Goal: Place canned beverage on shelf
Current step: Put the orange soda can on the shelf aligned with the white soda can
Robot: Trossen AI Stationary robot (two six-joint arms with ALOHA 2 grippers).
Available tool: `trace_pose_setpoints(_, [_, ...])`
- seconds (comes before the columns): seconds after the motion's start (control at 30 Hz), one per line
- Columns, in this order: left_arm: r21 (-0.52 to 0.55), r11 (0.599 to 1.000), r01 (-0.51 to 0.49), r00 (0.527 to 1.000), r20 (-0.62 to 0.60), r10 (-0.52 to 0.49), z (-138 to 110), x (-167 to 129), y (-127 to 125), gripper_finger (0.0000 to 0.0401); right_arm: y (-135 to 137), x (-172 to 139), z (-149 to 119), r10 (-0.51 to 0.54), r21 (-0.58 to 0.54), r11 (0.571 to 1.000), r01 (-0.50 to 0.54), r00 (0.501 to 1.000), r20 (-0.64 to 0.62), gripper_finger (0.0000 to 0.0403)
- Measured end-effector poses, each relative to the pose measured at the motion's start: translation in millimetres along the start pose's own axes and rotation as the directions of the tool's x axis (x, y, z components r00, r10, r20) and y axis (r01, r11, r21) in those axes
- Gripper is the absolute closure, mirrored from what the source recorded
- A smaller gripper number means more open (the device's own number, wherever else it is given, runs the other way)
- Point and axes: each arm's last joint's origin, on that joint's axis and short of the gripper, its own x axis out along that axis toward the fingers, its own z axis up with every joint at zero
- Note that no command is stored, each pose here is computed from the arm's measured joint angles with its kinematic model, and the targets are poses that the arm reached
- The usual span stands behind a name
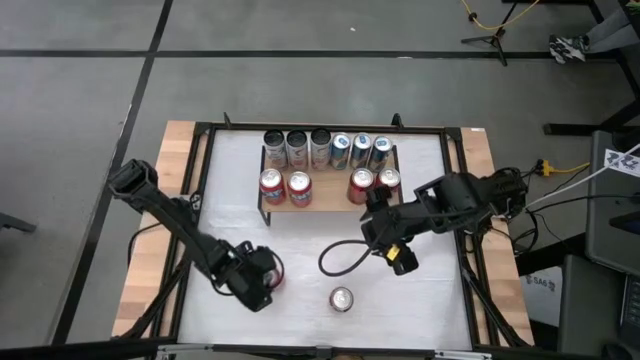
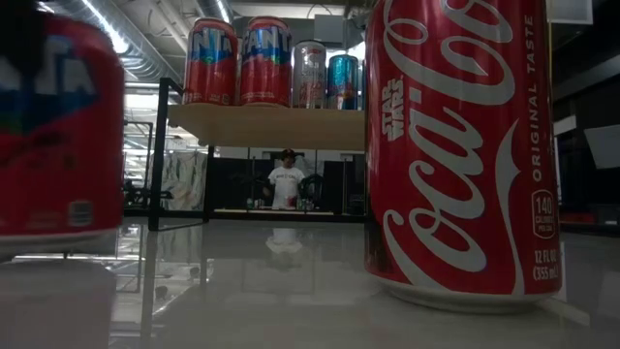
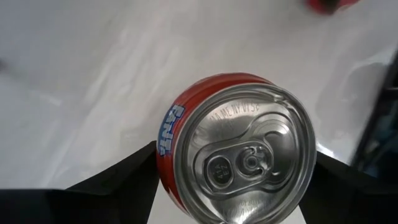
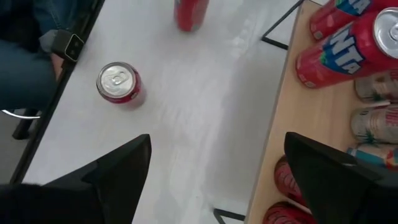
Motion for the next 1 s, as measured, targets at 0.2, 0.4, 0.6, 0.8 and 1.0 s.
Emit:
trace_pose_setpoints(0.2, [0.01, 0.994, 0.107, 0.994, 0.016, -0.108, 24, 5, -1, 0.0105, 0, -1, 0, -0.01, -0.002, 1.0, 0.01, 1.0, 0.002, 0.0045])
trace_pose_setpoints(0.4, [0.028, 0.983, 0.18, 0.982, 0.051, -0.181, 52, 4, 0, 0.0105, -4, -2, -1, -0.022, 0.004, 1.0, 0.022, 1.0, 0.002, 0.0045])
trace_pose_setpoints(0.6, [0.107, 0.971, 0.213, 0.96, 0.162, -0.228, 93, -21, -4, 0.0105, -7, -1, -1, -0.025, 0.006, 1.0, 0.025, 1.0, 0.001, 0.0045])
trace_pose_setpoints(0.8, [0.172, 0.955, 0.242, 0.918, 0.277, -0.283, 133, -53, -6, 0.0105, -7, -2, -1, -0.024, 0.004, 1.0, 0.024, 1.0, 0.001, 0.0045])
trace_pose_setpoints(1.0, [0.22, 0.957, 0.189, 0.87, 0.414, -0.267, 168, -82, 1, 0.0105, -7, -2, -1, -0.024, 0.004, 1.0, 0.024, 1.0, 0.002, 0.0045])
